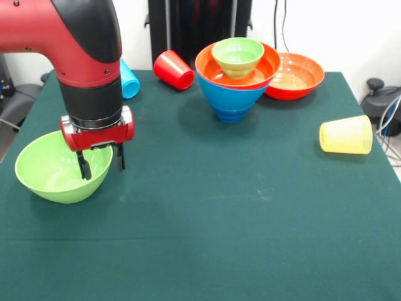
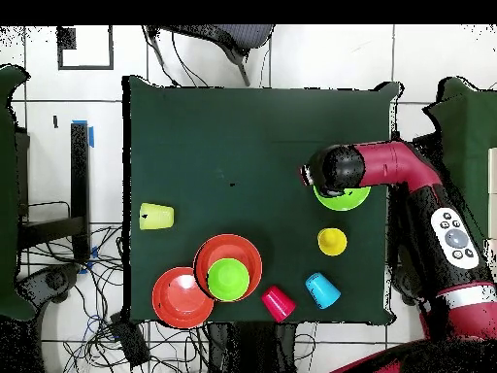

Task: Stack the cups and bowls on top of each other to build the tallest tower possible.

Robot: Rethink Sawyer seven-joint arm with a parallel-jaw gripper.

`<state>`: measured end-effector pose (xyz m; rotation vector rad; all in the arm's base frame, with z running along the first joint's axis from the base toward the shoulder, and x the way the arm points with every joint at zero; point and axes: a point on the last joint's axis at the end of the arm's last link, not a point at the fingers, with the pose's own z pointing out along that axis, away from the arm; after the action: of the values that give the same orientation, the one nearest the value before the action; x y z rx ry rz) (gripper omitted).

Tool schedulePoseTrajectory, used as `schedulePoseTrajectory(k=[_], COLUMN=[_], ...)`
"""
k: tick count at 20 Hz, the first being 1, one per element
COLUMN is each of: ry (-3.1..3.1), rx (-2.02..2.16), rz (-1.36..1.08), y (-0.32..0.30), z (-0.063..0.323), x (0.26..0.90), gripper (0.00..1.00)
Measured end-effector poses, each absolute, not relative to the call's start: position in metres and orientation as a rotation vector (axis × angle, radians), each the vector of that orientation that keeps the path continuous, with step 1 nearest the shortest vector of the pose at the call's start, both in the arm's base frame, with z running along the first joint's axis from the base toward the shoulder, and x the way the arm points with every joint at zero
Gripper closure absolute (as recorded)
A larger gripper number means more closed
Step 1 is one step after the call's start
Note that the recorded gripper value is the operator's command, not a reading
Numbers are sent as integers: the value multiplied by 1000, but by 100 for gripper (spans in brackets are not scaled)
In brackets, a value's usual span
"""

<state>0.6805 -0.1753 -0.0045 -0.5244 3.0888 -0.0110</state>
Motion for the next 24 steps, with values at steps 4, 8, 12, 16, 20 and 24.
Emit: schedulePoseTrajectory(k=[4,8,12,16,20,24], ry=[3111,3130,3152,3179,3198,3212], rx=[-523,-517,-518,-536,-553,-563], rz=[1,3,1,-6,-17,-29], y=[-175,-178,-180,-176,-173,-172], z=[-11,-18,-27,-35,-41,-45], x=[675,668,660,652,647,642], gripper=[0,0,0,0,0,0])
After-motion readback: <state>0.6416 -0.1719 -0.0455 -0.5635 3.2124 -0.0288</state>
